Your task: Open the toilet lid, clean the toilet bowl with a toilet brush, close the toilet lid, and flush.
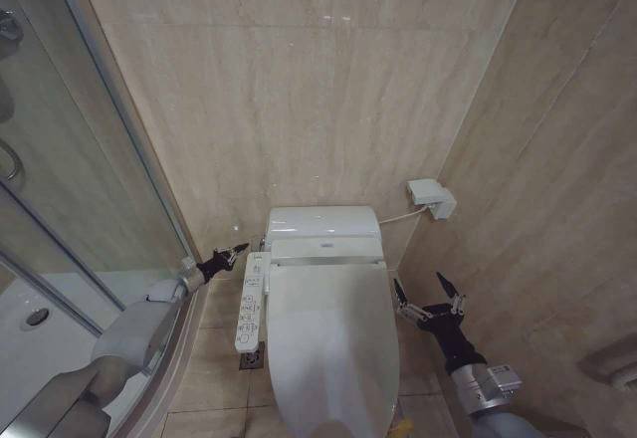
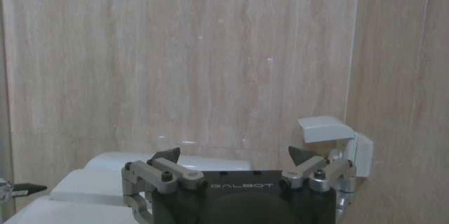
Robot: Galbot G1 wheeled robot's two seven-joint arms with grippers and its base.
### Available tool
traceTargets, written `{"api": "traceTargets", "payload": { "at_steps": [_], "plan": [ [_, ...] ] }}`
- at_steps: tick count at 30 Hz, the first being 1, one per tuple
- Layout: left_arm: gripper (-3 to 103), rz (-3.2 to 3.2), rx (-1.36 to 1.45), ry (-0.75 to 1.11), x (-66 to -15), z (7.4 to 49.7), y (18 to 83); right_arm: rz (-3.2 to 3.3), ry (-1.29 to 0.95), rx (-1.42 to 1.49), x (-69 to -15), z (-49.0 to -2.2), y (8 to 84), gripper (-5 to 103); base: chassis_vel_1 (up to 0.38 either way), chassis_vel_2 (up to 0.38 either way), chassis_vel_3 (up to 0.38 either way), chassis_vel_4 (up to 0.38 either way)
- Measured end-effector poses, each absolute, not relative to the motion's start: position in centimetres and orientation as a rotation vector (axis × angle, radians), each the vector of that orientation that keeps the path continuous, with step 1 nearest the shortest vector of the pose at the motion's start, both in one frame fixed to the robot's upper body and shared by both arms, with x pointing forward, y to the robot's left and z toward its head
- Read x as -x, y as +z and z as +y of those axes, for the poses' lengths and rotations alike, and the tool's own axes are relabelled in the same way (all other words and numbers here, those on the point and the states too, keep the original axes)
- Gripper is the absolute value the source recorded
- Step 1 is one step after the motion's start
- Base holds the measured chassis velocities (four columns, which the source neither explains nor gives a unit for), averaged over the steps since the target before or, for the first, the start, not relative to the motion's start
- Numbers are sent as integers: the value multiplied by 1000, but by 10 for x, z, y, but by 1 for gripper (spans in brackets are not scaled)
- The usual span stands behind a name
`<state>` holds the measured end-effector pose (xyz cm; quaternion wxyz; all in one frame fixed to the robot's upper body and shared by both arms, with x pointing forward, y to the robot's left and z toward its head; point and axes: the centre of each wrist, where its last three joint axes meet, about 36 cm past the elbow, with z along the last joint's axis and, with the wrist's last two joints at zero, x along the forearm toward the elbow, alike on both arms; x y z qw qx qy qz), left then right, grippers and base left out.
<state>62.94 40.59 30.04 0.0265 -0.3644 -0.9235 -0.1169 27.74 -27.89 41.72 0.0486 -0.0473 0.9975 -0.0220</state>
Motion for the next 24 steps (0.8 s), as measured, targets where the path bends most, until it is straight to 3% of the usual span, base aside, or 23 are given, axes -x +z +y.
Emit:
{"api": "traceTargets", "payload": {
  "at_steps": [24],
  "plan": [
    [0,-2848,1141,-359,-633,404,299,3040,-67,144,-277,-279,417,100,0,0,0,0]
  ]
}}
